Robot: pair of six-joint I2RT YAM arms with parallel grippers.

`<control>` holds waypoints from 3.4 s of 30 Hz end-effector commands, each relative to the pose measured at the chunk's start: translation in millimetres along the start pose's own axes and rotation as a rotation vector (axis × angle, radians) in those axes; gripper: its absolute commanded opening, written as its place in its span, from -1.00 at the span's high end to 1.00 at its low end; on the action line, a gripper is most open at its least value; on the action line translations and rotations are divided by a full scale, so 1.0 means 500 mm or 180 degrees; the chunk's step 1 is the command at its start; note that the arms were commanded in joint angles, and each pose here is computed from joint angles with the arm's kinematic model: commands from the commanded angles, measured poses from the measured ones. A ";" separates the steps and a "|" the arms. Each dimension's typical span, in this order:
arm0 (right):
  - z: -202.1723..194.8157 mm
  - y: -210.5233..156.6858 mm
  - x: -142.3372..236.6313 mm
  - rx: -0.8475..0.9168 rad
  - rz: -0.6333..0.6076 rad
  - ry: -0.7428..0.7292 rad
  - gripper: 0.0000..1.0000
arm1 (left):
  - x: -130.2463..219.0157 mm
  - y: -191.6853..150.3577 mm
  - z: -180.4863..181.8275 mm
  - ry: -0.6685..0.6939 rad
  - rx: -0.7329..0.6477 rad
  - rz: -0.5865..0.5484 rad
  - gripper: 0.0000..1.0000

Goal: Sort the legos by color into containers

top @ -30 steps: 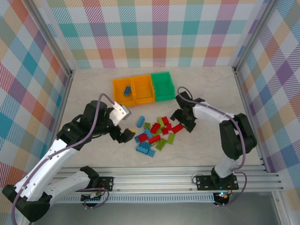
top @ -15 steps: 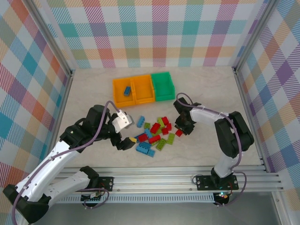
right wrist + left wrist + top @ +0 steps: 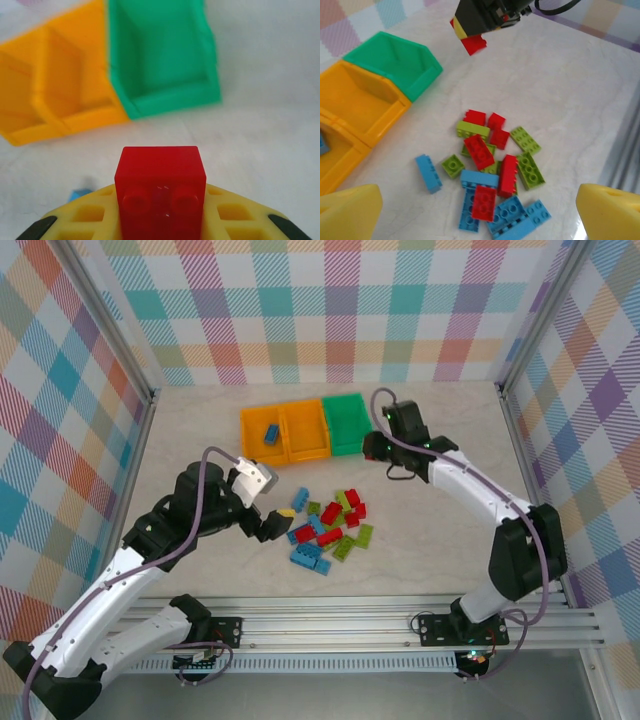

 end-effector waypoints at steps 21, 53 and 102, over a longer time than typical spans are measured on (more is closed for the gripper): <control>-0.033 0.110 -0.304 0.0833 0.0471 -0.0108 0.01 | -0.024 -0.009 0.023 0.0444 0.0563 -0.0085 -1.00; 0.066 -0.135 0.288 0.0168 0.0539 0.1974 -0.83 | -0.525 -0.120 0.209 0.2049 0.2114 0.1813 -0.07; 0.055 -0.116 0.279 -0.0052 0.0481 0.1254 -0.82 | -0.366 0.175 0.448 0.2243 0.2417 -0.0084 0.11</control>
Point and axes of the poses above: each hand's point on the last joint's axis, 136 mm out from that joint toward the fingers, its own x axis back along the fingers, its own z axis along the line the jaws close on, y = z × x, the point moved 10 cm from there along x, back along the fingers, and after that the axes turned 14 degrees about x, right-handed, at the moved point
